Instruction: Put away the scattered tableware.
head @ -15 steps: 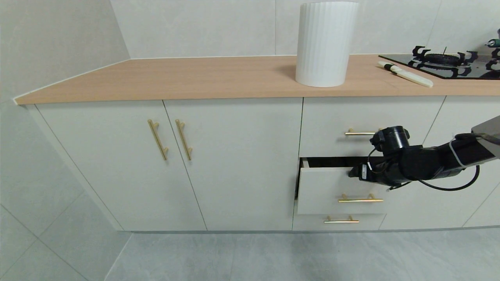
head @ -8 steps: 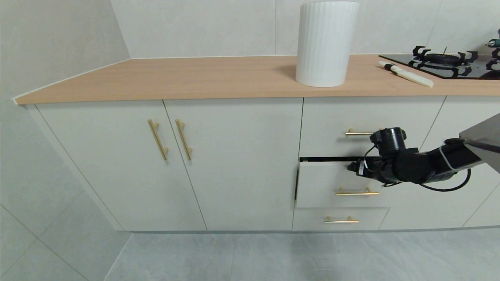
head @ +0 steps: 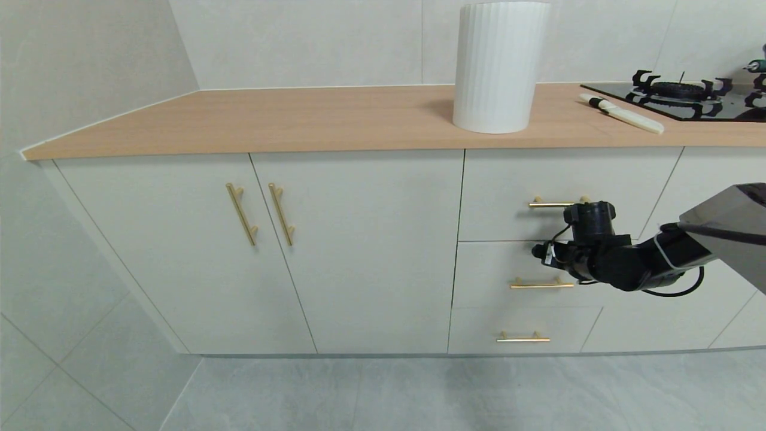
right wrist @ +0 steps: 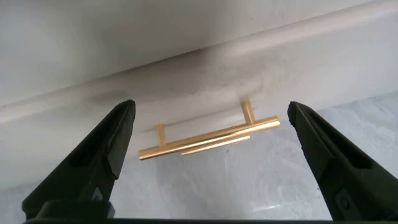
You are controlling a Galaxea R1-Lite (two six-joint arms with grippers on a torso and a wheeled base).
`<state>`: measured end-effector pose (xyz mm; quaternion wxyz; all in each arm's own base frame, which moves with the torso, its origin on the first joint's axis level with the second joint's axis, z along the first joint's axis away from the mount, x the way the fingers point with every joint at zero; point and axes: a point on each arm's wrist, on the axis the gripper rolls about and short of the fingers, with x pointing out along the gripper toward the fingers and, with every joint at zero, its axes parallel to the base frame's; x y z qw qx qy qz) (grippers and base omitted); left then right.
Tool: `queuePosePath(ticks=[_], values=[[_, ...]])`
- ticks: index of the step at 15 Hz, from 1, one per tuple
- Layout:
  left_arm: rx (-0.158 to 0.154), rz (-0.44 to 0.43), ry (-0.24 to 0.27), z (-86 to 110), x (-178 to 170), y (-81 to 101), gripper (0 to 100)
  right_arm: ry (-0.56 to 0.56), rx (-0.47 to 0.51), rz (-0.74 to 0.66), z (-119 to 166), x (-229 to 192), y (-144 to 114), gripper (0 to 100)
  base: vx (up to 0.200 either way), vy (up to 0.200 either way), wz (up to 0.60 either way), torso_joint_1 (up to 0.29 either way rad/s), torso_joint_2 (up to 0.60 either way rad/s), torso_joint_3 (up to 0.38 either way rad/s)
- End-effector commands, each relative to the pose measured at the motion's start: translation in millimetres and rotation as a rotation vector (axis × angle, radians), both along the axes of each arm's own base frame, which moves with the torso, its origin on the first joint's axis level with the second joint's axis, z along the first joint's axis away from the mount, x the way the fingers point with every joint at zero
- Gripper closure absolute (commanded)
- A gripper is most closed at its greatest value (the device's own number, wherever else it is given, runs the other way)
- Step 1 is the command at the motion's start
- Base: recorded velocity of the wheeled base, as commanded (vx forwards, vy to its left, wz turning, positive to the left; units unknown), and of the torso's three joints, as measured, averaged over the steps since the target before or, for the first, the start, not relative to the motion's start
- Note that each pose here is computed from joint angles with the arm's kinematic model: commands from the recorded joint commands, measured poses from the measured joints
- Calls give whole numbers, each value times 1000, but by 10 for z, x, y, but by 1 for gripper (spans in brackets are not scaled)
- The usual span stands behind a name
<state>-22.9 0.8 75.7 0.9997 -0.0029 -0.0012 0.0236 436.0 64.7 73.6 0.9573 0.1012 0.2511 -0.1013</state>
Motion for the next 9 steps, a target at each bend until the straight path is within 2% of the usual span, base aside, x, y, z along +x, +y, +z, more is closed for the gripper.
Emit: queuePosePath(ticks=[1,9], values=[[0,2,1,0,0,0,0,3,-1,1,-44,17,8,0,0,0,0,0,0,0],[0,0,-1,1,0,0,0,-22,15,-7,13,27,2,0,0,0,0,0,0,0]])
